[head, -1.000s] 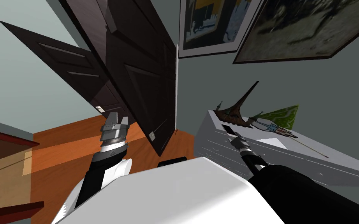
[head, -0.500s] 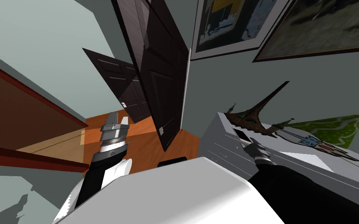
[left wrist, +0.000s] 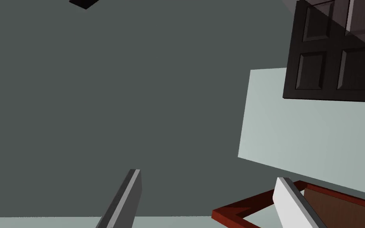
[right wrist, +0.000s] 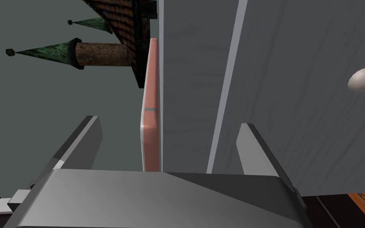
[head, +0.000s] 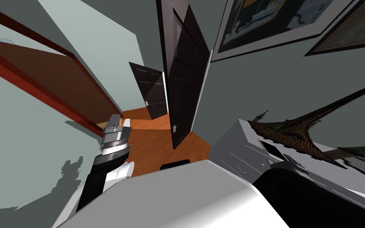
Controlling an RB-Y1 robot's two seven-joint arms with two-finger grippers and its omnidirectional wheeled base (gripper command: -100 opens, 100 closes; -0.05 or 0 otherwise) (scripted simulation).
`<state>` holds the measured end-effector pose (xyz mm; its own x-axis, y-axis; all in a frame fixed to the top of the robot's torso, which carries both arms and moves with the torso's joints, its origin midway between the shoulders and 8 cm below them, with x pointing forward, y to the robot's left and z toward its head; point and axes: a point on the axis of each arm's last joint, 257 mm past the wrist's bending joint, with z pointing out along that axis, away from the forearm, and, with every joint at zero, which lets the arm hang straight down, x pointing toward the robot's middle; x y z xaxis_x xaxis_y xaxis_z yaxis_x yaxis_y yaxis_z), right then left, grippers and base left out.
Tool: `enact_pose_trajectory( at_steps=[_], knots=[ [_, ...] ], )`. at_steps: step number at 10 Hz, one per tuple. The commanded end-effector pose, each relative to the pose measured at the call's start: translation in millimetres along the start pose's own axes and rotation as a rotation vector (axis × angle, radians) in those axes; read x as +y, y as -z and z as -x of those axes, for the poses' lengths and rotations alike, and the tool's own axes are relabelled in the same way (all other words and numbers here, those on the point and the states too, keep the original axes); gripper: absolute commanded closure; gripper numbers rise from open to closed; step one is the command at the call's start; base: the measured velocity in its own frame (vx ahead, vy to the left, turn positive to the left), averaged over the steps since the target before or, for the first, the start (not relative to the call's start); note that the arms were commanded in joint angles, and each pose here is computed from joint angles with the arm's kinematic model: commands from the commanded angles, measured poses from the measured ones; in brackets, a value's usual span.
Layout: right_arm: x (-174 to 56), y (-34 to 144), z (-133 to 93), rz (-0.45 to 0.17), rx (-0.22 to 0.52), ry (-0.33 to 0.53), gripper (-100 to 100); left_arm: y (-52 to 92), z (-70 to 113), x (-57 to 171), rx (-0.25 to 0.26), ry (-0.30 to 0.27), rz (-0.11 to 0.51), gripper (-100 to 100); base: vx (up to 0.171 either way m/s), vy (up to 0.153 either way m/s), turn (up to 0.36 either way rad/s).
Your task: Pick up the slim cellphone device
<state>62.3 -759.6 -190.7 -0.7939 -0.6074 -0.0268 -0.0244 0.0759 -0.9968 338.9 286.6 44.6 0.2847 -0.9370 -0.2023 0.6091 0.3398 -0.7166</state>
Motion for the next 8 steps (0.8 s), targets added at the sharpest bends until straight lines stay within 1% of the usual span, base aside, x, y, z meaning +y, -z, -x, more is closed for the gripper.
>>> enact_pose_trajectory(
  at_steps=[1, 2, 3, 4, 5, 6, 7, 8],
  knots=[
    [-8.6, 5.9, -23.6, -0.021, 0.044, -0.001, -100, 0.0, 0.0, 0.0, 0.000, 0.000, 0.000, 0, -0.045, 0.061, 0.357],
    [-15.5, 7.3, -30.6, -0.034, 0.058, 0.002, -100, 0.0, 0.0, 0.0, 0.000, 0.000, 0.000, 0, -0.003, 0.021, 0.218],
    [-4.3, 28.1, -75.8, -0.016, 0.152, -0.014, -100, 0.1, 0.1, 0.1, 0.000, 0.000, 0.000, 0, -0.058, 0.095, 0.393],
    [-15.1, 32.3, -88.5, -0.038, 0.177, -0.017, -100, 0.0, 0.0, 0.0, 0.000, 0.000, 0.000, 0, -0.073, 0.133, 0.433],
    [-24.3, 35.5, -97.5, -0.055, 0.195, -0.013, -100, 0.0, 0.0, 0.0, 0.000, 0.000, 0.000, 0, -0.042, 0.071, 0.426],
    [-16.8, 33.2, -90.2, -0.044, 0.180, -0.014, -100, 0.0, 0.0, 0.0, 0.000, 0.000, 0.000, 0, -0.013, 0.014, 0.076],
    [-18.0, 33.7, -91.1, -0.046, 0.182, -0.013, 100, 0.1, 0.1, 0.1, 0.000, -0.001, 0.000, 0, -0.003, 0.005, -0.016],
    [-17.8, 33.7, -91.0, -0.046, 0.182, -0.014, 100, 0.1, 0.1, 0.1, 0.000, -0.001, 0.000, 0, 0.000, 0.000, 0.000]
  ],
)
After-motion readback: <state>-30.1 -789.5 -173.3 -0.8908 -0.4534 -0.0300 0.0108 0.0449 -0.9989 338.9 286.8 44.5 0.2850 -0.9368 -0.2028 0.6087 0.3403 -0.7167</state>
